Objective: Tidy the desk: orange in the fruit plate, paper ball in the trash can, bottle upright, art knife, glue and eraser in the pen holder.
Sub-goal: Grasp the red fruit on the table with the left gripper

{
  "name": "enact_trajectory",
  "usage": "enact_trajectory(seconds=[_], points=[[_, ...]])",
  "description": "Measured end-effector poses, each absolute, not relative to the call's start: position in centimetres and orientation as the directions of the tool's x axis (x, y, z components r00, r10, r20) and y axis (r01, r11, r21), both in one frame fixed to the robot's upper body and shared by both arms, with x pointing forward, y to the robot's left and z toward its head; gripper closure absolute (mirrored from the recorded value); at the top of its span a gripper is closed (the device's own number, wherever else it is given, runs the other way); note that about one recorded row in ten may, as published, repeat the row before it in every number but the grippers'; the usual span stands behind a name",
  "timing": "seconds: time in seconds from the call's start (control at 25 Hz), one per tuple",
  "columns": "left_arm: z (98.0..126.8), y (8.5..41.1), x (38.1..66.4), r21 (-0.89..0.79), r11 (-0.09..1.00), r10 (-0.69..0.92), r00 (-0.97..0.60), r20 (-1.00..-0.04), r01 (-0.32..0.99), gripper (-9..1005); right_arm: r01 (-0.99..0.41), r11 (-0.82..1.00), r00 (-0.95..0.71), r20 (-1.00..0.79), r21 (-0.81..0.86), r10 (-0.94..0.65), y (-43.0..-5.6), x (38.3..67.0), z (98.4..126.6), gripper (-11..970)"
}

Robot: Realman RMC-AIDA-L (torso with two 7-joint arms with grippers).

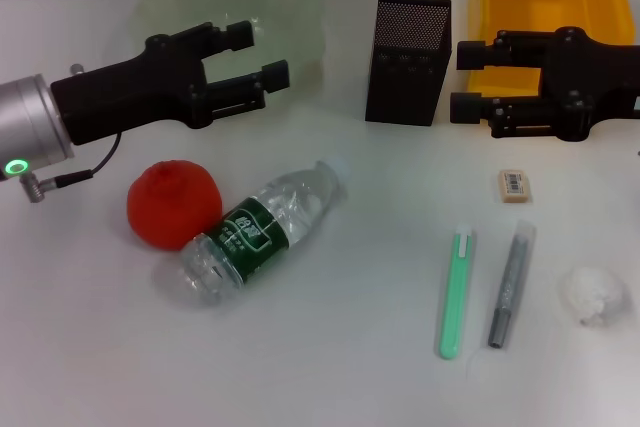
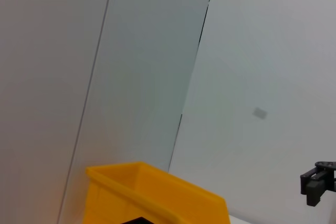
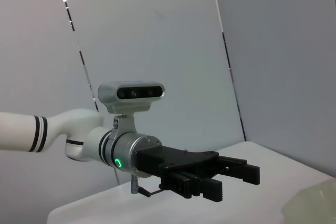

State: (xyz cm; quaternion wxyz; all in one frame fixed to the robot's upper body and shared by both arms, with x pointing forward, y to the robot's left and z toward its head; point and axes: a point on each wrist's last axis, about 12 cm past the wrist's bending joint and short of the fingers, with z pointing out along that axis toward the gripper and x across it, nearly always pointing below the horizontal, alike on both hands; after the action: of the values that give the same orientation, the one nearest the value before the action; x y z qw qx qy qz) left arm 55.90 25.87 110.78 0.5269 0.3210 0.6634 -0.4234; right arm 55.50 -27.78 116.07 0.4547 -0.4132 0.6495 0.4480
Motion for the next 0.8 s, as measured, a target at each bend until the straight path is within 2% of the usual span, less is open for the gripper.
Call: enact_trajectory(seconds=[0.48,0.52,0.56,0.68,0.8], points=[[111.5,25.5,56.6,-0.218,0.389,0.033,-0.250,-0.968,0.895,200,-0.929,0.260,-0.300,-0.947,0.263,-0.117,-27.4,55.7,115.8,224],[111.7,27.0,56.9,-0.207,0.432,0.048,-0.252,-0.966,0.878,200,-0.925,0.273,-0.304,-0.946,0.265,-0.110,-27.3,55.9,115.7,224],[111.7,27.0,56.9,-0.207,0.432,0.048,-0.252,-0.966,0.878,200,-0.925,0.273,-0.304,-0.946,0.265,-0.110,-27.3,55.9,115.7,224],[110.9,31.1,56.3,-0.233,0.570,0.038,-0.308,-0.951,0.788,200,-0.916,0.289,-0.318,-0.943,0.279,-0.098,-27.3,55.9,115.3,225],[110.8,32.5,55.9,-0.255,0.601,0.050,-0.354,-0.934,0.758,201,-0.904,0.309,-0.335,-0.939,0.296,-0.078,-27.9,55.8,115.0,225]])
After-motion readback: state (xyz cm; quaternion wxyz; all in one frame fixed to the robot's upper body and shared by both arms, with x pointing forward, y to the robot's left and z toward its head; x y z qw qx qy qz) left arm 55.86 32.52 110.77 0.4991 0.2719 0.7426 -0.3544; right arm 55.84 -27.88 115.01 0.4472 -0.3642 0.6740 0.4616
